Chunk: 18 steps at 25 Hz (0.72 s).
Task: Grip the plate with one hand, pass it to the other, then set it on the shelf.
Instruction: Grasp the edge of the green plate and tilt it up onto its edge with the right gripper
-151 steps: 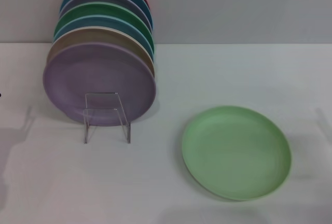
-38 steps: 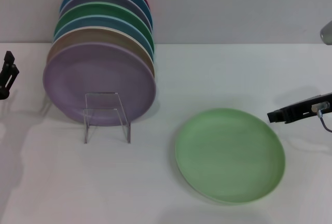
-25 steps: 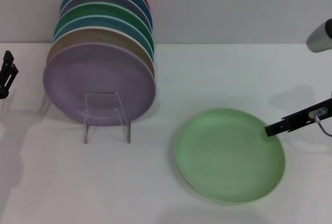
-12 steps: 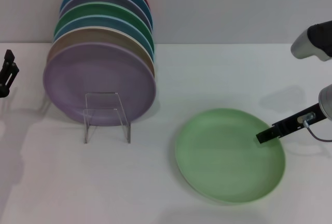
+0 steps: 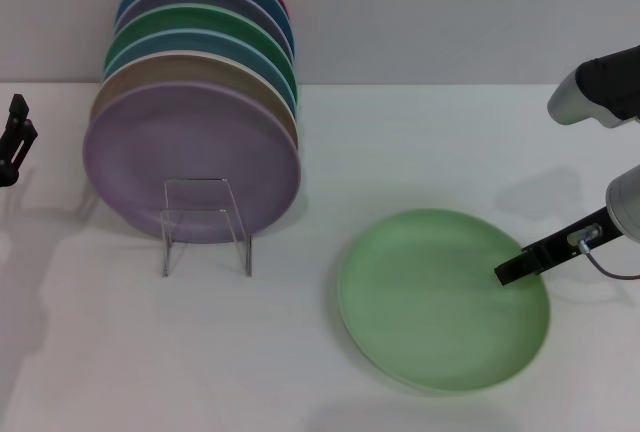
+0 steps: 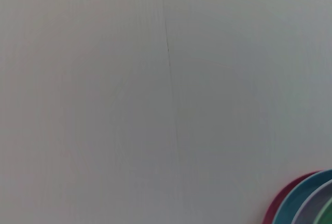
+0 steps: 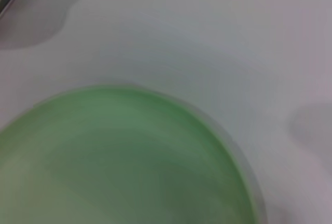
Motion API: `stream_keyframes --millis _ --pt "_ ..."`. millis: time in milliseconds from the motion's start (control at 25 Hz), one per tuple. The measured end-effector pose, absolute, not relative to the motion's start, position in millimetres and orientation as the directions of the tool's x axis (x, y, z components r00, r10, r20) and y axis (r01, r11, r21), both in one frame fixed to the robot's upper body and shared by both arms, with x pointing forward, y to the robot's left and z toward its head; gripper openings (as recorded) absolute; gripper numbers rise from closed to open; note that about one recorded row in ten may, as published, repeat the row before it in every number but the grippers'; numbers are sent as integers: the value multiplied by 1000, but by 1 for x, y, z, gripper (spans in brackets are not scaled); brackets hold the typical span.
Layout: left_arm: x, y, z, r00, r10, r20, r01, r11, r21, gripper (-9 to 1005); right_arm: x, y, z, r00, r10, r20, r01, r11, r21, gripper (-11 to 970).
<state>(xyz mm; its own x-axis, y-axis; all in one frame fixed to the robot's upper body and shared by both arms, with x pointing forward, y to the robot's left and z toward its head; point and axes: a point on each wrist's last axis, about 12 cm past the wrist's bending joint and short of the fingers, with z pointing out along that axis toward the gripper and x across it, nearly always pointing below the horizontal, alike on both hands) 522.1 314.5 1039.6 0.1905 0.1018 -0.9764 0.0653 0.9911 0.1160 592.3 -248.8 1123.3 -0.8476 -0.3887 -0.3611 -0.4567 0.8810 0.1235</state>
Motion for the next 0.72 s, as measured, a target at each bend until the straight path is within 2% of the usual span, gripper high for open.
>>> stream_keyframes --millis 480,560,720 --pt "523 314 1040 191 101 -976 66 991 116 844 594 -248 1122 -850 -386 -359 -452 884 119 555" --pt "523 313 1040 192 101 -976 67 991 115 845 594 -248 1121 -850 -387 -358 -452 884 119 315" --pt "524 313 1040 191 100 -977 68 991 115 846 595 -248 1121 -848 -385 -364 -451 885 116 159"
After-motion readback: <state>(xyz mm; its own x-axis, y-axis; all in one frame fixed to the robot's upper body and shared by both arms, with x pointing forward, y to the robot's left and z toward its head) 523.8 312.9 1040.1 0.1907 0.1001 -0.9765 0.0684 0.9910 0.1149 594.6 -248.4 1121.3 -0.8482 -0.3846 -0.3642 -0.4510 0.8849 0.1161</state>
